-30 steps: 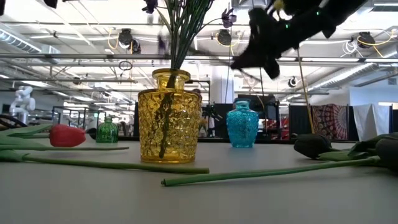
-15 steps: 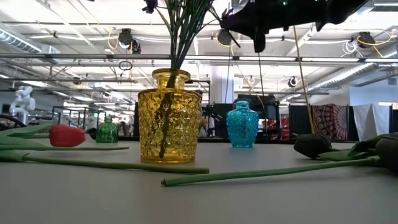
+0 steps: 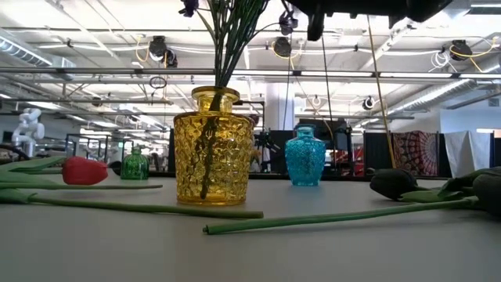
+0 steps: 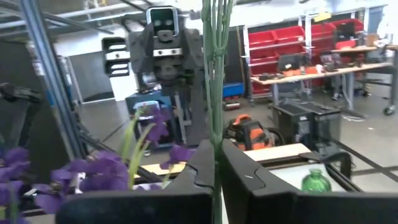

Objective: Sort flowers into vase by color
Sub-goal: Put the violet flower into the yellow vase

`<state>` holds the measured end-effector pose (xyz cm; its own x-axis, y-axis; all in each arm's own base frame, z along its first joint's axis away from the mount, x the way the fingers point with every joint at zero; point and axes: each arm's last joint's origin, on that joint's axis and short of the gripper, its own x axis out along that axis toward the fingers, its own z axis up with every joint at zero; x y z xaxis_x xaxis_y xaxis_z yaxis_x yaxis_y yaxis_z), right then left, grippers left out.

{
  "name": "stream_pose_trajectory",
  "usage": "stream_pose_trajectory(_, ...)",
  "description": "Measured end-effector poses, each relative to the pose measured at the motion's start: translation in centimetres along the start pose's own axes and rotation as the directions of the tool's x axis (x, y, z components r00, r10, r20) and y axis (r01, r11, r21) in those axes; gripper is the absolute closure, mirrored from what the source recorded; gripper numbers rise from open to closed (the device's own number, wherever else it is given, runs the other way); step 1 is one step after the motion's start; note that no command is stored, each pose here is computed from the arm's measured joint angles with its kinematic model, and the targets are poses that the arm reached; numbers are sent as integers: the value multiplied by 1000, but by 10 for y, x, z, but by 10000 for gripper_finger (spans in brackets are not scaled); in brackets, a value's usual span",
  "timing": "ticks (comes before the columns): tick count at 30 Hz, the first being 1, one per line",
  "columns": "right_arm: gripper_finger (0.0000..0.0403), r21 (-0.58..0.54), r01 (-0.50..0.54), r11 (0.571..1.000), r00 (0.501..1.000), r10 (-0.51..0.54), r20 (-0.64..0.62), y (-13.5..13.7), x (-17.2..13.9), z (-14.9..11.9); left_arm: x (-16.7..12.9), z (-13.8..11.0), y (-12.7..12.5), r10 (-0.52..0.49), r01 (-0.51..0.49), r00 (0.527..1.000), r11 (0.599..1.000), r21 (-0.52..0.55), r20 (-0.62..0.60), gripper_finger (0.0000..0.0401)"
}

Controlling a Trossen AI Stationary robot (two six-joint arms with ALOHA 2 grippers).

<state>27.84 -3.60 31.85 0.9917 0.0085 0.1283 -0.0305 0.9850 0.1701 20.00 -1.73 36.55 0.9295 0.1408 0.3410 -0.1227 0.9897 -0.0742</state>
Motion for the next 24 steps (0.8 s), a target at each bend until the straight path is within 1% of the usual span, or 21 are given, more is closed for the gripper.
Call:
stream_pose_trajectory(3,402,-14,-11,1000,1000,11,-16,1,1,2,11,-3,6,-49,49,999,999,-24,-15,237)
stream_pose_trajectory(7,402,-18,-6,1000,999,5,-49,0,1,-1,31,-7,13,-73,72,997,996,-47,-39,237)
stream_pose_trajectory(10,402,-19,-3,1000,998,2,-66,0,1,-3,49,-13,15,-95,93,993,995,-40,-67,237)
stream_pose_trajectory(16,402,-16,-3,1000,997,2,-83,1,1,-5,83,-20,16,-100,97,991,995,-34,-91,237)
stream_pose_trajectory(20,402,-30,-21,999,996,18,-86,6,2,-6,96,-23,16,-97,94,991,995,-31,-98,237)
stream_pose_trajectory(24,402,-34,-35,999,996,32,-87,11,3,-6,103,-23,18,-93,91,991,995,-28,-97,237)
